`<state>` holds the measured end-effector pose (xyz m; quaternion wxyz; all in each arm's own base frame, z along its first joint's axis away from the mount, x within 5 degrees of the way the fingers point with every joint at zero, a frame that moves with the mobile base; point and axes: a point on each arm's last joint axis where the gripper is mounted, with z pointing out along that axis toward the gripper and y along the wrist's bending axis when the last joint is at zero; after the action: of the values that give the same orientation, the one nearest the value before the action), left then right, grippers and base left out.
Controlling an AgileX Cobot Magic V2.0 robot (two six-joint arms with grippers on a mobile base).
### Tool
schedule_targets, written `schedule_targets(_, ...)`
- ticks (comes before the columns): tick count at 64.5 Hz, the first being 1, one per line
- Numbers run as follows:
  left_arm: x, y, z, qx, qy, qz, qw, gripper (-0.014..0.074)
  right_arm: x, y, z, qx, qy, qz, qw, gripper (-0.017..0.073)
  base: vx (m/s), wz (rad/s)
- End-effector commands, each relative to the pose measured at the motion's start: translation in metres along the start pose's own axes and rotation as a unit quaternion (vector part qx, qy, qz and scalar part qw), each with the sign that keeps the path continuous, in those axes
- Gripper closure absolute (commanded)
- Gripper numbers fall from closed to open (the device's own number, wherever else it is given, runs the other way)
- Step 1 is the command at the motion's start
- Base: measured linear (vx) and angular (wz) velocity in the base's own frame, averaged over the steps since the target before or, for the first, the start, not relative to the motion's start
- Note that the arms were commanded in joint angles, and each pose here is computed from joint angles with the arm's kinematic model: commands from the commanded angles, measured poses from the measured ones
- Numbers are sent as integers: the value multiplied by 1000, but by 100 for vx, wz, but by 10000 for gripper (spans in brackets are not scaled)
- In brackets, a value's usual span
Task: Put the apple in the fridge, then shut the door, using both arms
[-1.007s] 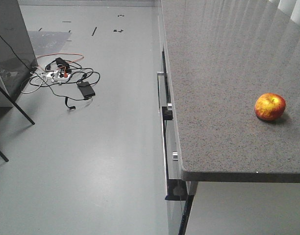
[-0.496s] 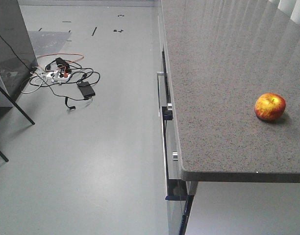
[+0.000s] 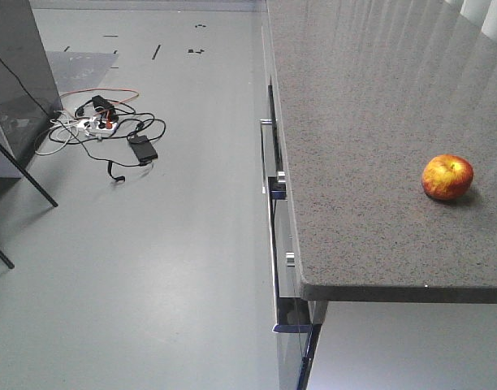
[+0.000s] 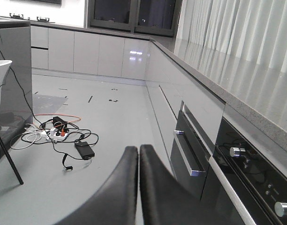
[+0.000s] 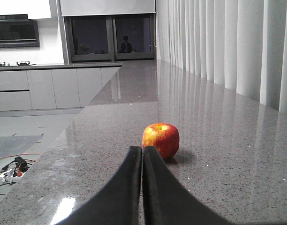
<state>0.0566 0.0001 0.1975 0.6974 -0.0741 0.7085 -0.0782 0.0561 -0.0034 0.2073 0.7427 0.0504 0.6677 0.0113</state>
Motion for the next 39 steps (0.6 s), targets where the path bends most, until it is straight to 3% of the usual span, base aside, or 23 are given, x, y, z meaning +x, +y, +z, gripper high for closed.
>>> schedule_targets(1, -12, -4, -3, 15, -47, -4, 999, 601, -7, 0, -1, 0, -44, 18, 999, 562, 0, 0)
schedule_targets(7, -12, -4, -3, 15, -47, -4, 999, 601, -7, -1, -1, 3, -43, 60, 997, 562, 0, 0)
schedule_targets(12, -12, -4, -3, 15, -47, -4, 999, 601, -9, -1, -1, 3, -42, 62, 997, 562, 0, 0)
schedule_targets(22, -12, -4, -3, 15, -47, -4, 999, 601, -36, 4, -1, -5, -9, 53, 999, 562, 0, 0)
schedule_targets(33, -12, -4, -3, 15, -47, -4, 999, 601, -90, 11, 1, -14, 22, -9, 1000, 549, 0, 0)
schedule_targets(39, -12, -4, -3, 15, -47, -4, 999, 601, -113, 15, 9, -20, 41, -7, 999, 505, 0, 0)
